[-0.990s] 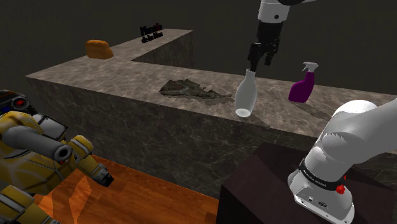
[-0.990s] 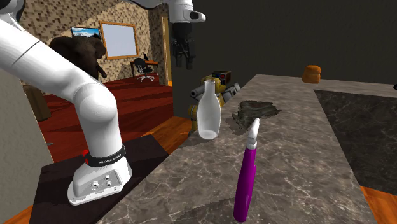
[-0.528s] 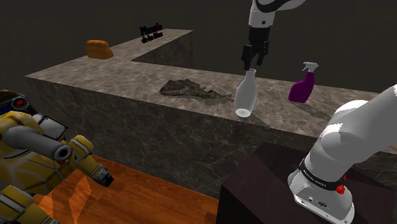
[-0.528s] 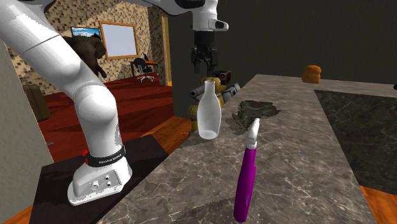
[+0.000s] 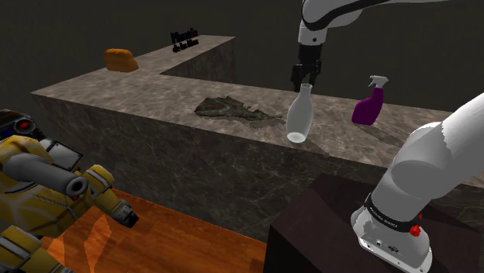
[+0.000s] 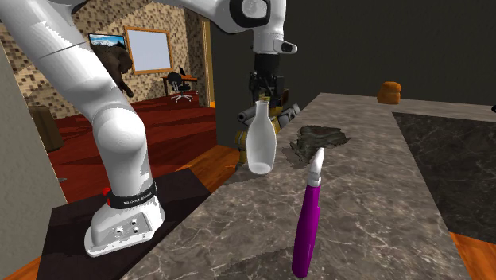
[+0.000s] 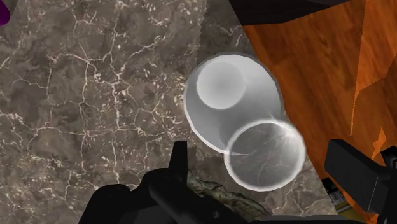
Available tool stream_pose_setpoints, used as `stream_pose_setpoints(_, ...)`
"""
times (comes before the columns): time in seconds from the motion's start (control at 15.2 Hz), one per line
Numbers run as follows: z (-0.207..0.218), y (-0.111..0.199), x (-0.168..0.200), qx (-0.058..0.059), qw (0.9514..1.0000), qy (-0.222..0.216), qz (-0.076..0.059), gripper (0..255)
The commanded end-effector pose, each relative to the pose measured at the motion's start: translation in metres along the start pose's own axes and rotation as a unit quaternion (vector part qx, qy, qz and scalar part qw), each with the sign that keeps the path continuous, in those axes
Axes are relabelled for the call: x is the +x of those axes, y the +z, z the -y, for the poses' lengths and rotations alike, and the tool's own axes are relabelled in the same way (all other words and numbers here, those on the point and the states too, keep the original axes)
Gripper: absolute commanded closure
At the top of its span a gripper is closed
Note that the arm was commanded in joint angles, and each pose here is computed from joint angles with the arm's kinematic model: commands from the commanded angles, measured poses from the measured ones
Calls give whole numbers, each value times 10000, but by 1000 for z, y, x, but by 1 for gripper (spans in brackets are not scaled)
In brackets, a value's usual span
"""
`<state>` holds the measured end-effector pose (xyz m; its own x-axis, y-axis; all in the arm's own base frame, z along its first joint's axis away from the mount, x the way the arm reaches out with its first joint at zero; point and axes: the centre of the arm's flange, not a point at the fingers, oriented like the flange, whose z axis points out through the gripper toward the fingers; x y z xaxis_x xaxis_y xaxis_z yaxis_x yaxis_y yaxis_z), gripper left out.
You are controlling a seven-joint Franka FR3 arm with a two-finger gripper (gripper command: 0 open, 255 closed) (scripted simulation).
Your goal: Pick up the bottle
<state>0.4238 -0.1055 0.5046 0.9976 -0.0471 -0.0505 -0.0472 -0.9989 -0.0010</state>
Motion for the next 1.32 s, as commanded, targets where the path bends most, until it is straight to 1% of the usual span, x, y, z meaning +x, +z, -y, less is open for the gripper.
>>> stream_pose_setpoints(0.0,0,11,0,0,10000,0,-2,0)
stream_pose_setpoints(0.13,0,14,0,0,10000,0,-2,0)
stream_pose_setpoints(0.2,0,14,0,0,10000,0,-2,255)
stream_pose_setpoints(0.79,0,14,0,0,10000,0,-2,255)
stream_pose_setpoints(1.25,0,-23,-1,0,10000,0,-2,255)
